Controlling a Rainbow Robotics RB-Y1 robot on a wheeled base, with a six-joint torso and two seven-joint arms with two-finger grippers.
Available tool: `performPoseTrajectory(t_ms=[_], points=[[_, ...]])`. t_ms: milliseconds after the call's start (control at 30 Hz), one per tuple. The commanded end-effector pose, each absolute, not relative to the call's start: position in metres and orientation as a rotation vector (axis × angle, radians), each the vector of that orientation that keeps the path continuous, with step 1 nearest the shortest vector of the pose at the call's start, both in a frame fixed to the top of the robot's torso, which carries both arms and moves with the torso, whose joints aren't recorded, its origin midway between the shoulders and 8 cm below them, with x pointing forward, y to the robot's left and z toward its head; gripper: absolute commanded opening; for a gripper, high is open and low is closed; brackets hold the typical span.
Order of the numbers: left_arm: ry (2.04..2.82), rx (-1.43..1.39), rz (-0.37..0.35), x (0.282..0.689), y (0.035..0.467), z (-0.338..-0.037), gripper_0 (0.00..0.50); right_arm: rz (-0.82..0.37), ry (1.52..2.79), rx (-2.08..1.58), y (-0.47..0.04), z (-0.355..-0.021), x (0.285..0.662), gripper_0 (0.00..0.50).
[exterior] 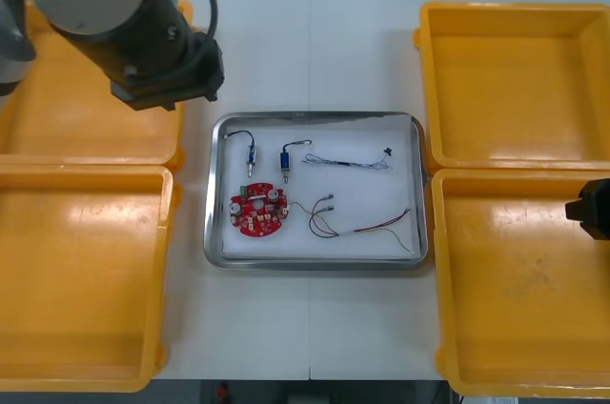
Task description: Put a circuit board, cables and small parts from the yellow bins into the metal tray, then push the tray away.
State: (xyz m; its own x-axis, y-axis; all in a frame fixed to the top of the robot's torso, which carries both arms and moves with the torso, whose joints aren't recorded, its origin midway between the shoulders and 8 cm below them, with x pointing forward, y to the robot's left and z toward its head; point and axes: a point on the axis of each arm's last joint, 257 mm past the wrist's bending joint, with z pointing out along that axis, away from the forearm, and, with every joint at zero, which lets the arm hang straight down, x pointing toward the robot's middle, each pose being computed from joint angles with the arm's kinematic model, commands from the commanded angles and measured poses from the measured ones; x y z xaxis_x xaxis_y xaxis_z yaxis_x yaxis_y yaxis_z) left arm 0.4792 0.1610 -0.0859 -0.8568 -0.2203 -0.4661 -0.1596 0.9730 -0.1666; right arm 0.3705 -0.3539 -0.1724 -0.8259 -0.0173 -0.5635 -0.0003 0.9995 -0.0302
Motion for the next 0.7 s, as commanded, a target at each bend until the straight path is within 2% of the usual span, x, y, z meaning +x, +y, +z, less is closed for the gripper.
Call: performPoseTrajectory(t_ms=[33,200,433,600,700], points=[[2.593,-0.123,-0.095,0.465,0.211,-0.074,0.500,-0.100,2.523,-0.140,-0.341,-0.161,0.364,0.500],[2.590,-0.056,-0.094,0.449,0.242,-0.073,0.500,-0.052,2.555,-0.354,-0.309,-0.167,0.355,0.500],[2.606,0.008,-0.096,0.425,0.292,-0.082,0.500,0.024,2.523,-0.636,-0.258,-0.156,0.354,0.500],[2.648,0.059,-0.024,0.404,0.330,-0.098,0.500,0.046,2.479,-0.840,-0.216,-0.153,0.354,0.500],[2.665,0.078,0.008,0.396,0.347,-0.104,0.500,0.018,2.448,-0.942,-0.195,-0.154,0.356,0.500]])
